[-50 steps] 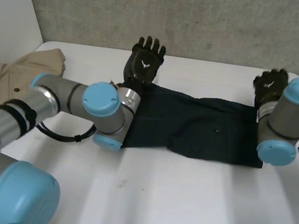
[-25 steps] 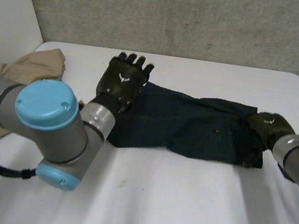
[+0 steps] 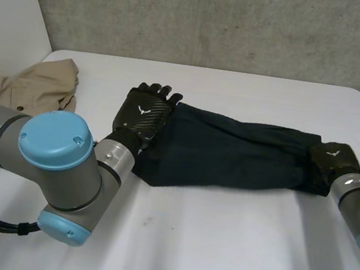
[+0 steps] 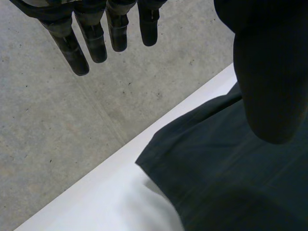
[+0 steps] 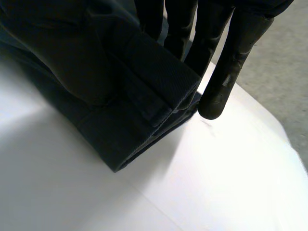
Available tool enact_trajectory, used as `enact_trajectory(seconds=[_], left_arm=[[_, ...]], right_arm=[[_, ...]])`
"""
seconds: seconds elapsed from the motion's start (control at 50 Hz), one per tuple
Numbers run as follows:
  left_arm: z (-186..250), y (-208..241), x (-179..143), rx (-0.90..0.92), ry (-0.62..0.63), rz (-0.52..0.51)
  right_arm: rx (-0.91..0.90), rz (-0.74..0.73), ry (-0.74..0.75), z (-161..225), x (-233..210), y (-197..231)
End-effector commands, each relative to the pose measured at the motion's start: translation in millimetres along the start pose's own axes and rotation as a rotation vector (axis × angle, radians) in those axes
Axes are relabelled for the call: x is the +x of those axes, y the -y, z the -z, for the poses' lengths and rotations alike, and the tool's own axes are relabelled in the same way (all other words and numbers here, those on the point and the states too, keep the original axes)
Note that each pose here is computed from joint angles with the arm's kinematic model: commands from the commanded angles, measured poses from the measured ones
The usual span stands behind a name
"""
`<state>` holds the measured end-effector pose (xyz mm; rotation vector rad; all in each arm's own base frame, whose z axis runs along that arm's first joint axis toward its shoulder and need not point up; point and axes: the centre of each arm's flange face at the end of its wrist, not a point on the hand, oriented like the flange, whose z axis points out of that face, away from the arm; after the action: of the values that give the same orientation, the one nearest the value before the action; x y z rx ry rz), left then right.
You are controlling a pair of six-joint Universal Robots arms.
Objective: Fold the laundry.
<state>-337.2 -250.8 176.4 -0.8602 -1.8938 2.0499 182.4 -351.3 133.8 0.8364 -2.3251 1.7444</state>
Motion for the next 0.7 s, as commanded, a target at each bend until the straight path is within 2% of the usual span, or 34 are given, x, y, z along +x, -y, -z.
enact_trajectory(seconds=[0.02,0.16,0.2,0.26,0.34,0.42,0.48,0.58,0.64,0.7], left_arm=[[2.4,2.8,-0.8,-0.001,0.002,-0.004],[9.2,5.5,-2.1,-0.020,0.000,-0.001],[10.3,5.7,-2.8,-0.028,-0.001,0.000],[11.5,6.9,-2.7,-0.034,-0.002,0.002],[11.3,10.6,-3.8,-0.026,0.000,0.012],[11.4,16.4,-4.7,-0.010,0.003,0.017],[10.9,20.1,-4.6,0.001,0.004,0.019],[9.3,23.9,-5.0,0.015,0.006,0.020],[7.6,28.2,-4.4,0.029,0.007,0.021],[5.5,33.3,-3.3,0.045,0.006,0.022]], right_arm=[[-0.022,0.062,-0.099,15.7,41.2,1.1],[-0.099,0.298,-0.175,20.5,74.0,-11.0],[-0.091,0.395,-0.177,20.7,74.2,-5.4],[-0.049,0.467,-0.177,22.2,70.3,9.2],[0.077,0.580,-0.129,26.6,37.8,42.8],[0.293,0.714,0.007,40.2,-26.9,81.1],[0.399,0.798,0.077,50.4,-57.9,93.0],[0.558,1.002,0.282,66.9,-138.2,79.8],[0.589,1.045,0.355,74.2,-163.5,70.3],[0.580,1.038,0.376,75.1,-168.6,65.6]])
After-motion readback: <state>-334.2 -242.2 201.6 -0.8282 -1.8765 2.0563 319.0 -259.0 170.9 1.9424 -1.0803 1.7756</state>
